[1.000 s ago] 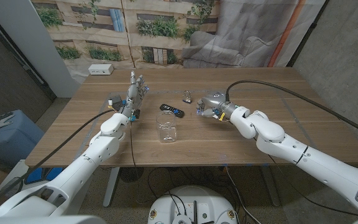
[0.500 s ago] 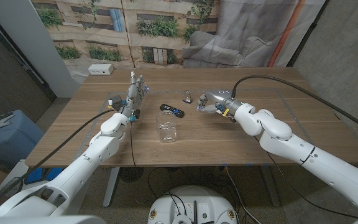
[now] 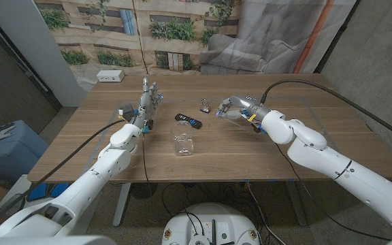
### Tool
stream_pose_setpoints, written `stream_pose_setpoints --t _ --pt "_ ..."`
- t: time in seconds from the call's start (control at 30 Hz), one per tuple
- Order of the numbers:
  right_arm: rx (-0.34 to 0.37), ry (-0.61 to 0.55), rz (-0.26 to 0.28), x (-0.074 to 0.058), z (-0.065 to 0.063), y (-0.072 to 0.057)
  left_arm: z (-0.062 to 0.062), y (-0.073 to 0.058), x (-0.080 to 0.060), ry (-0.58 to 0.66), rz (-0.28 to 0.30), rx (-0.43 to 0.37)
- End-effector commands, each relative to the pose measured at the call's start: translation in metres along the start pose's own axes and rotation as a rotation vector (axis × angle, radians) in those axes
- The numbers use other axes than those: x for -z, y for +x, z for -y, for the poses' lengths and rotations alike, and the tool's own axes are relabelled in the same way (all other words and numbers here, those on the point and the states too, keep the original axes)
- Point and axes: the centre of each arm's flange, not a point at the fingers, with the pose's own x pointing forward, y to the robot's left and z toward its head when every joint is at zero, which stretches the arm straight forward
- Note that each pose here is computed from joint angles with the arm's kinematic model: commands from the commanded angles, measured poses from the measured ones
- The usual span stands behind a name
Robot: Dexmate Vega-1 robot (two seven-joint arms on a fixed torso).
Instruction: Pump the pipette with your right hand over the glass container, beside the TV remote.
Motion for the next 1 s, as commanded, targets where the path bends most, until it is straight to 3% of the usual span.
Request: stream_pose_setpoints --t 0.03,0.53,1.0 --pt "0.012 0.226 -0.013 0.006 0.01 -0.006 0.0 0.0 0.0 0.0 0.0 0.0" --pt "0.065 0.506 0.013 0.013 0.016 -0.014 0.0 0.0 0.0 0.0 0.0 0.0" --pt "0.137 0.667 0.024 0.012 0.015 -0.021 0.0 0.0 0.0 0.0 0.0 0.0"
